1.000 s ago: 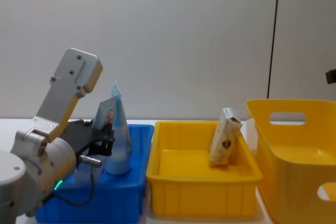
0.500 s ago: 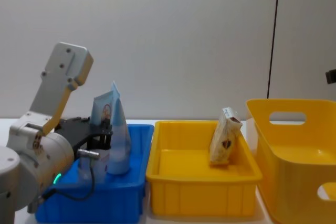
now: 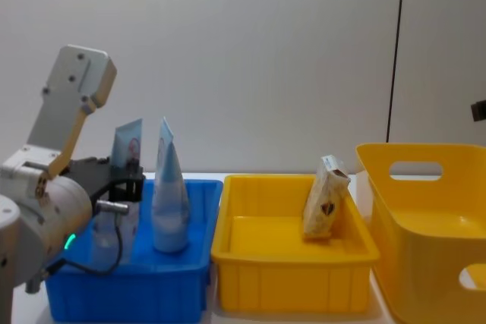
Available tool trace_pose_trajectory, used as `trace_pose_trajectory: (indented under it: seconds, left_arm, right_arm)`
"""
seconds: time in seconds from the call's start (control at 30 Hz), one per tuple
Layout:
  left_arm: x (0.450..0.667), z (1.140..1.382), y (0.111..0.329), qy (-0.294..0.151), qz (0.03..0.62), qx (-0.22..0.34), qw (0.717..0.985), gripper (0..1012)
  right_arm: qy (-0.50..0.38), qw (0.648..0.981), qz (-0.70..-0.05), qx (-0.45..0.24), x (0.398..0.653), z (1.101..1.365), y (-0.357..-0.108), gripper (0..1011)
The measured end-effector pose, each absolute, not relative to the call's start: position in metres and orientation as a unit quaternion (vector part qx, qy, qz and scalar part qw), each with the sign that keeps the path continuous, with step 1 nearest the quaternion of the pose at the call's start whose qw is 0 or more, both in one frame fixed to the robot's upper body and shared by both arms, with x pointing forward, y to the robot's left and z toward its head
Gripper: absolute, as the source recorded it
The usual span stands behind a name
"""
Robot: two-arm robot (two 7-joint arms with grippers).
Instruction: Bimanual collaborative sorting of washing and personal care products
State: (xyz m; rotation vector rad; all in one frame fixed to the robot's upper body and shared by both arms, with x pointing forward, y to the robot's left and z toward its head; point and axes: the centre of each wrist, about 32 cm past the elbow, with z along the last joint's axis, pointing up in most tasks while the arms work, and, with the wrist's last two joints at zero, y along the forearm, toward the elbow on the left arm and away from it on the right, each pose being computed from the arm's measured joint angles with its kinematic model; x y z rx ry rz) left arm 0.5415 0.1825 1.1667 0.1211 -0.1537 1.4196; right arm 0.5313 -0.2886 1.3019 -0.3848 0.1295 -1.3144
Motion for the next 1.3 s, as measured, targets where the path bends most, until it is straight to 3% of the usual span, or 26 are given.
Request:
trace_pose_trajectory:
  seconds: [0.47, 1.3]
  left_arm:
    - [0.541, 1.194, 0.190, -0.070, 0.654, 0.032, 0.752, 208]
    - [0.531, 1.242, 0.194, 0.004, 0.600, -0.140, 0.787, 208]
  right_arm:
    - [0.060, 0.773, -0.607, -0.178, 0.531, 1.302, -0.289, 1004]
    - [0.060, 0.773, -0.607, -0.178, 0.531, 1.302, -0.289, 1004]
